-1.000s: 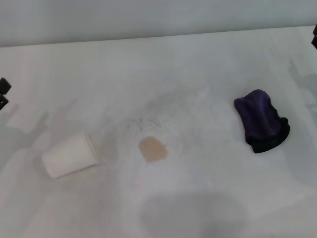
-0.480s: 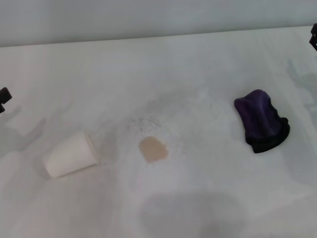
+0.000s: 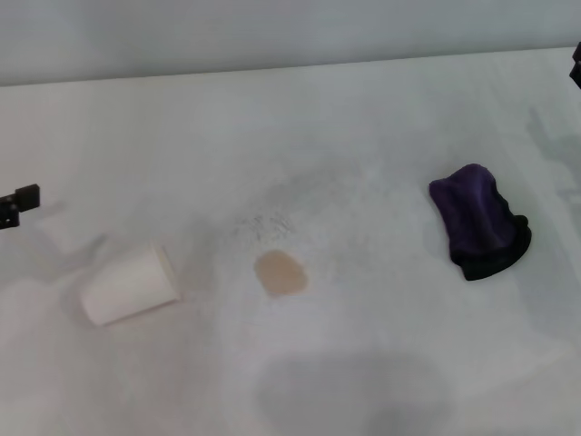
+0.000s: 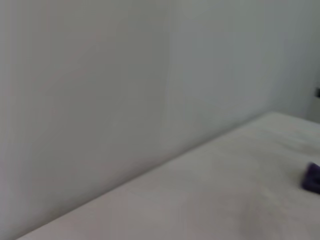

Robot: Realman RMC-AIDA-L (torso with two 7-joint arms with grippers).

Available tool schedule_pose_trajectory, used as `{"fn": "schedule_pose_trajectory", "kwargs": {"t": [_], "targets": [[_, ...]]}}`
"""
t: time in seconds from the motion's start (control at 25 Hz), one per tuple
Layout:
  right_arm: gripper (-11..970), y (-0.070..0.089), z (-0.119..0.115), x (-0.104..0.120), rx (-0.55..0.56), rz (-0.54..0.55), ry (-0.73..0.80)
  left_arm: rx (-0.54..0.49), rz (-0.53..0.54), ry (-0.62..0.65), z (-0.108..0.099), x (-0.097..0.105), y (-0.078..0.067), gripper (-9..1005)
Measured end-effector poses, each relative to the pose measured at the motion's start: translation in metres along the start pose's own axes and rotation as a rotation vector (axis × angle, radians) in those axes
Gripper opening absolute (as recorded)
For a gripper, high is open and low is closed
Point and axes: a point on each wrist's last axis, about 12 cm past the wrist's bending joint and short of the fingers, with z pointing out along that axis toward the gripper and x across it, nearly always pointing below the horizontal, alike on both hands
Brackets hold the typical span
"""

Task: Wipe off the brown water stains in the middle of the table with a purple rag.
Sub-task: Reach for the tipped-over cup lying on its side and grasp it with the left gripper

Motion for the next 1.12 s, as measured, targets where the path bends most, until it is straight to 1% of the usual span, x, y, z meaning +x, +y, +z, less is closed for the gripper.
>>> {"fn": "schedule_pose_trajectory", "kwargs": {"t": [0.12, 0.16, 0.2, 0.24, 0.32, 0.36, 0.4, 0.44, 0.56, 0.72, 0.84, 0.88, 0.96, 1.12], "targets": [[843, 0.000, 0.000, 0.000, 0.001, -0.002, 0.000, 0.069, 0.050, 0.048, 0.001, -0.012, 0.001, 861], [843, 0.000, 0.000, 0.000, 0.001, -0.003, 0.000, 0.069, 0.050, 0.048, 0.001, -0.012, 0.001, 862], [842, 0.000, 0.000, 0.000, 0.001, -0.004, -0.001, 0.129, 0.086, 0.101, 0.004, -0.020, 0.000, 862], [842, 0.000, 0.000, 0.000, 0.001, -0.005, -0.001, 0.154, 0.099, 0.132, 0.005, -0.022, 0.000, 862], [842, 0.000, 0.000, 0.000, 0.002, -0.005, -0.002, 0.193, 0.121, 0.200, 0.009, -0.026, 0.000, 862], [842, -0.001, 0.000, 0.000, 0.002, -0.003, -0.002, 0.193, 0.121, 0.200, 0.009, -0.026, 0.000, 862], [842, -0.001, 0.000, 0.000, 0.003, -0.001, -0.002, 0.223, 0.137, 0.257, 0.013, -0.029, 0.000, 862], [842, -0.001, -0.001, 0.000, 0.004, 0.000, -0.002, 0.240, 0.144, 0.288, 0.015, -0.030, 0.000, 862], [842, 0.000, -0.001, 0.000, 0.002, 0.004, -0.008, 0.288, 0.164, 0.377, 0.025, -0.031, -0.005, 861], [842, 0.000, -0.002, 0.000, 0.002, 0.005, -0.012, 0.308, 0.179, 0.452, 0.036, -0.030, -0.009, 861], [842, 0.000, -0.002, -0.001, 0.001, 0.005, -0.014, 0.317, 0.187, 0.512, 0.046, -0.024, -0.014, 862], [842, 0.000, -0.002, -0.001, 0.001, 0.005, -0.014, 0.317, 0.187, 0.512, 0.046, -0.024, -0.014, 862], [842, 0.001, -0.001, -0.001, -0.001, 0.005, -0.016, 0.311, 0.219, 0.536, 0.055, -0.020, -0.019, 862], [842, 0.001, 0.000, -0.002, -0.003, 0.005, -0.018, 0.294, 0.267, 0.544, 0.063, -0.020, -0.022, 861]]}}
